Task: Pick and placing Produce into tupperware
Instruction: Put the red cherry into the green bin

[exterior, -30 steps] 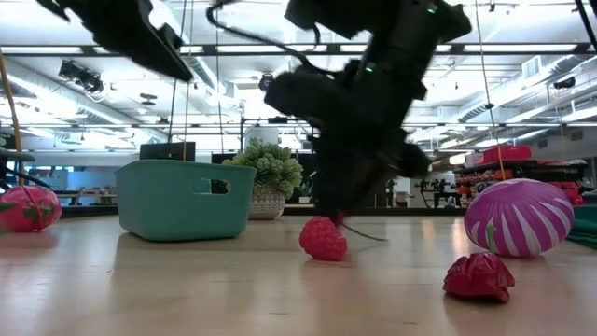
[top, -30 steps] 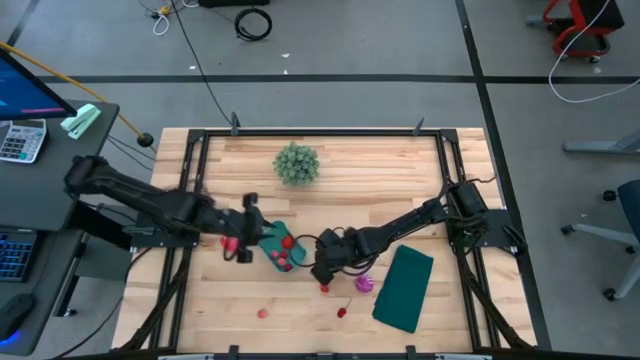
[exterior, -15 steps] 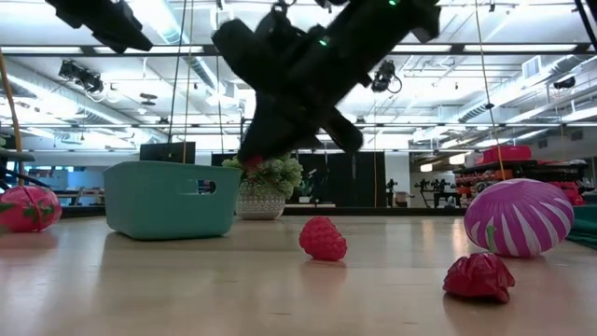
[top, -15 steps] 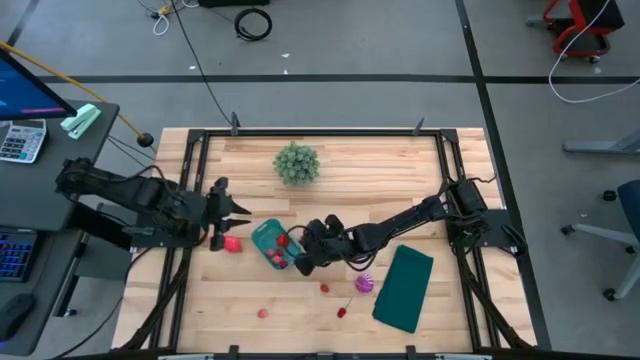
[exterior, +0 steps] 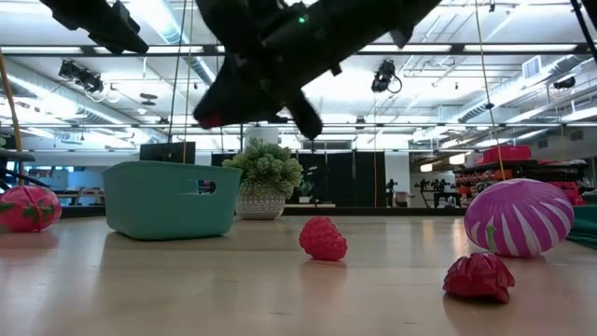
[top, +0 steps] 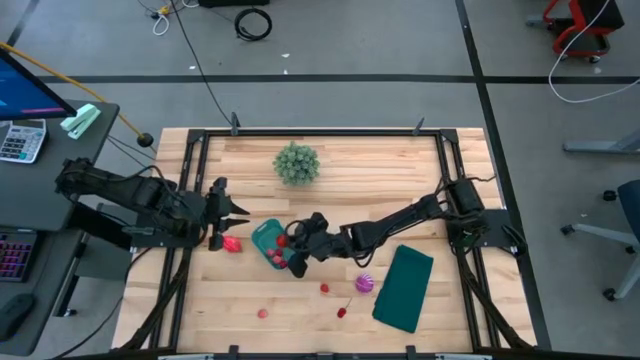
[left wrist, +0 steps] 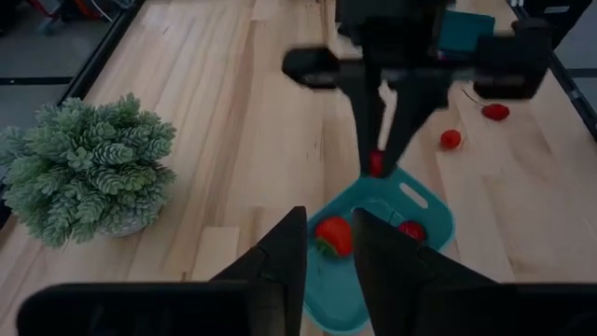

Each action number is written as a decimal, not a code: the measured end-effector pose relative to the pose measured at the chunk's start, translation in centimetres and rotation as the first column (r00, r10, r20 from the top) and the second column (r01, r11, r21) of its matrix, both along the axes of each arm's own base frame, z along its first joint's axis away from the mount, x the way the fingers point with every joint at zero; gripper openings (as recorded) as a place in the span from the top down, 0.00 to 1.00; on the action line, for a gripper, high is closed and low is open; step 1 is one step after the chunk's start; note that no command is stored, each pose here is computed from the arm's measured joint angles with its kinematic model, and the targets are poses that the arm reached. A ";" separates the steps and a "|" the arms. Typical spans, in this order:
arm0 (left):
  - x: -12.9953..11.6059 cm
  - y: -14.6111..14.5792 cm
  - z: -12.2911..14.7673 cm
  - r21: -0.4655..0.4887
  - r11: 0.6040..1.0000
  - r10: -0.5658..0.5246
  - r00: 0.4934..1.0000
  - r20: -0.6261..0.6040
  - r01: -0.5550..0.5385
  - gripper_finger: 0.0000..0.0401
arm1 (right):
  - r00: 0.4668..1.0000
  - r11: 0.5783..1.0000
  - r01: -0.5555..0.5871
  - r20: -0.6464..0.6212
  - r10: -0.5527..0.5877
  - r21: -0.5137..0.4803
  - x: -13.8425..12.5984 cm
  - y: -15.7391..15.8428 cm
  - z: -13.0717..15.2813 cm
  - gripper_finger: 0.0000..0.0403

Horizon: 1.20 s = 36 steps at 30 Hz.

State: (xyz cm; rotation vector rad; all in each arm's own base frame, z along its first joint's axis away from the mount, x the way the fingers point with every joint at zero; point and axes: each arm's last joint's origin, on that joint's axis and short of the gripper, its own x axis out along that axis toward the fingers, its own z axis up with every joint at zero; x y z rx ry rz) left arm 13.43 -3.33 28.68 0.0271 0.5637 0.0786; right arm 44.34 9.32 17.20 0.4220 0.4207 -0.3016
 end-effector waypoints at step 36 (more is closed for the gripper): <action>-0.2 0.1 -0.4 -0.008 1.000 0.014 0.999 -0.039 -0.015 0.81 | 0.849 0.824 -0.496 -0.045 0.526 0.273 -6.5 17.5 0.1 0.63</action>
